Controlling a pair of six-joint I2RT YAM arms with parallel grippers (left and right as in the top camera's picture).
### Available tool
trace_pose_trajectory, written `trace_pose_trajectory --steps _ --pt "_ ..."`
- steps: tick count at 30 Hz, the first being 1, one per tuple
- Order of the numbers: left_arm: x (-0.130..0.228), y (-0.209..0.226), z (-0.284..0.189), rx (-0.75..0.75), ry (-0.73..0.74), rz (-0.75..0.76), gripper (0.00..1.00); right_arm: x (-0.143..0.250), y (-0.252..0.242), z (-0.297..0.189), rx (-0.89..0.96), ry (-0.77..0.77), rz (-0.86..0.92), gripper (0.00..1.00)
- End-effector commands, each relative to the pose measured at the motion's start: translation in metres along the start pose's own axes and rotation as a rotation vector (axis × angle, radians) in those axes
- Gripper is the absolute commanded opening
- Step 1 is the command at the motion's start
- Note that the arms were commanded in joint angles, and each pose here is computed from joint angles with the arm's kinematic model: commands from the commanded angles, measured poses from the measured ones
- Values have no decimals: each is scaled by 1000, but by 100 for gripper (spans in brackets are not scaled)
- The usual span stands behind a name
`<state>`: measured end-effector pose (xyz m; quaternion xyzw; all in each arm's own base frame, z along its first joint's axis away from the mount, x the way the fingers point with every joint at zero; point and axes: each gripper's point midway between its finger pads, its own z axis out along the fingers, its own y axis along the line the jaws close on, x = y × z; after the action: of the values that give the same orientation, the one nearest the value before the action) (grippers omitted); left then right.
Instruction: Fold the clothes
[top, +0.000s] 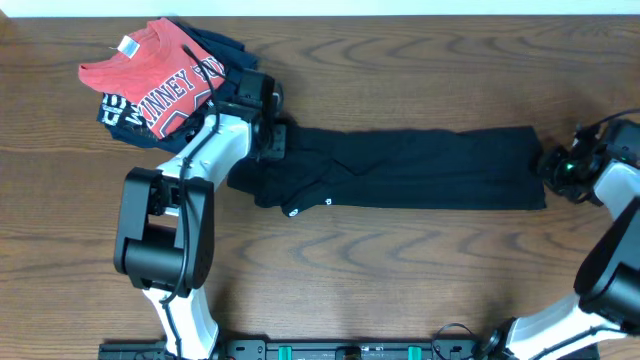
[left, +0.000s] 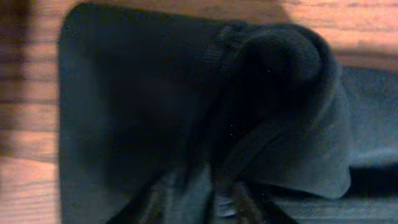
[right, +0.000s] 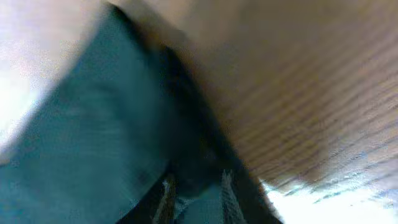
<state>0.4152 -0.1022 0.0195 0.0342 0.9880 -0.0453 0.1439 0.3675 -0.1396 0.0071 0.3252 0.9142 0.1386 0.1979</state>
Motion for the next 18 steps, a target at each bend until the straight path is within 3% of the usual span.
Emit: trace_pose_trajectory --steps 1,5,9,12,16,18 --pt "-17 -4 -26 10 -64 9 58 17 -17 23 62 66 45 21" --pt "-17 -7 -45 29 -78 10 64 40 -47 38 168 149 120 12" --pt "-10 -6 -59 26 -63 9 68 41 -104 10 456 112 216 10" --pt "-3 -5 -64 23 -43 8 69 30 -118 -14 506 57 261 9" --pt "6 -4 -64 17 -7 6 69 12 -122 -48 524 -37 292 14" --pt "10 -6 -65 30 10 6 69 3 -115 -61 507 -82 289 25"
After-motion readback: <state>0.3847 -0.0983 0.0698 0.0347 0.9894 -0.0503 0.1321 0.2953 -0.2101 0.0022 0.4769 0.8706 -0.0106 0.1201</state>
